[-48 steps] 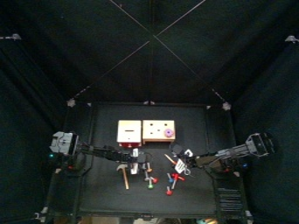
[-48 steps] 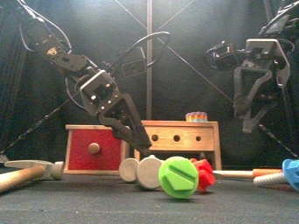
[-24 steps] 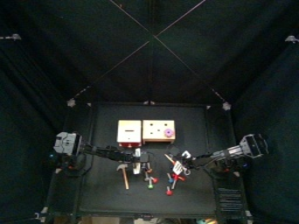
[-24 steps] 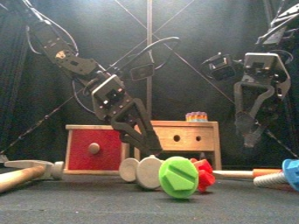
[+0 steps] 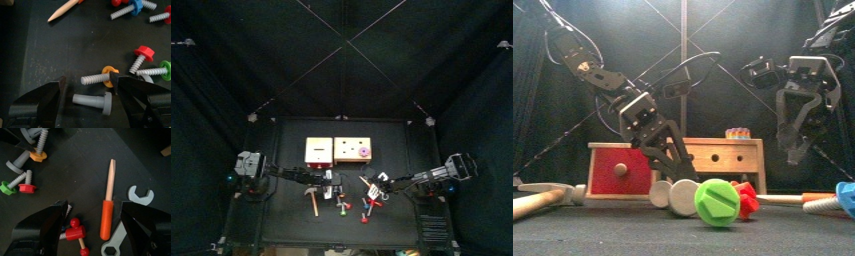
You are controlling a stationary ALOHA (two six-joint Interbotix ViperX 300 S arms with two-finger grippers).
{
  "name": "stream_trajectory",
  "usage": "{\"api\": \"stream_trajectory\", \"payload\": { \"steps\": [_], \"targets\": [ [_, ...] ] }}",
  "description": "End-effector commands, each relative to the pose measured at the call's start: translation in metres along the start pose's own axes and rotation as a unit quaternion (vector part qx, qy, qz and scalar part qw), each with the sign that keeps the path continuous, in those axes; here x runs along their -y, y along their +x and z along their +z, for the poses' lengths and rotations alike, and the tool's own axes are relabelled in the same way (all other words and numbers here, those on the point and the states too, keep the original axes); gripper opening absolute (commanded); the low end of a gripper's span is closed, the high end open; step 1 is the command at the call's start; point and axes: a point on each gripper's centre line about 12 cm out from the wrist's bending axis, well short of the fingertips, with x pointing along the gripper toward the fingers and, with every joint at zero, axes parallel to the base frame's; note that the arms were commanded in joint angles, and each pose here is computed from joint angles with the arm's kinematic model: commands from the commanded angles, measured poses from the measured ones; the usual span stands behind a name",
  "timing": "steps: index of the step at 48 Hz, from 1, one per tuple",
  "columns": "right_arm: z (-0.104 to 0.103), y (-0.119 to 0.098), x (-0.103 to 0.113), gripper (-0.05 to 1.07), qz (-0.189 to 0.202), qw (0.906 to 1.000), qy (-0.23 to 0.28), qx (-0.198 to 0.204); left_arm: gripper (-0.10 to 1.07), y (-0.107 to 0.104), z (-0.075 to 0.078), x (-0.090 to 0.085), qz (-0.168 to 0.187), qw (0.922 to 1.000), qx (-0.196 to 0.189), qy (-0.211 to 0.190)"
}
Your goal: Grab nail
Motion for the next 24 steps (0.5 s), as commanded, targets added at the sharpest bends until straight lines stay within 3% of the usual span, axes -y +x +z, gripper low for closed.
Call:
{"api": "stream_trajectory", "payload": {
  "steps": [1,16,24],
  "targets": [
    [0.007,-0.003,-0.001,1.01,0.006,0.9999,0.005,0.01,0.96,-0.001,0.01,0.002,-0.002,0.9999,0.014,-0.001],
    [0.008,-0.002,0.001,1.01,0.001,0.9999,0.005,0.01,0.93,0.003,0.015,0.002,-0.002,0.9999,0.017,-0.004],
    [0.009,0.0,0.001,1.01,-0.001,0.9999,0.002,0.01,0.93,0.004,0.024,0.004,-0.001,0.9987,0.026,-0.045]
  ]
}}
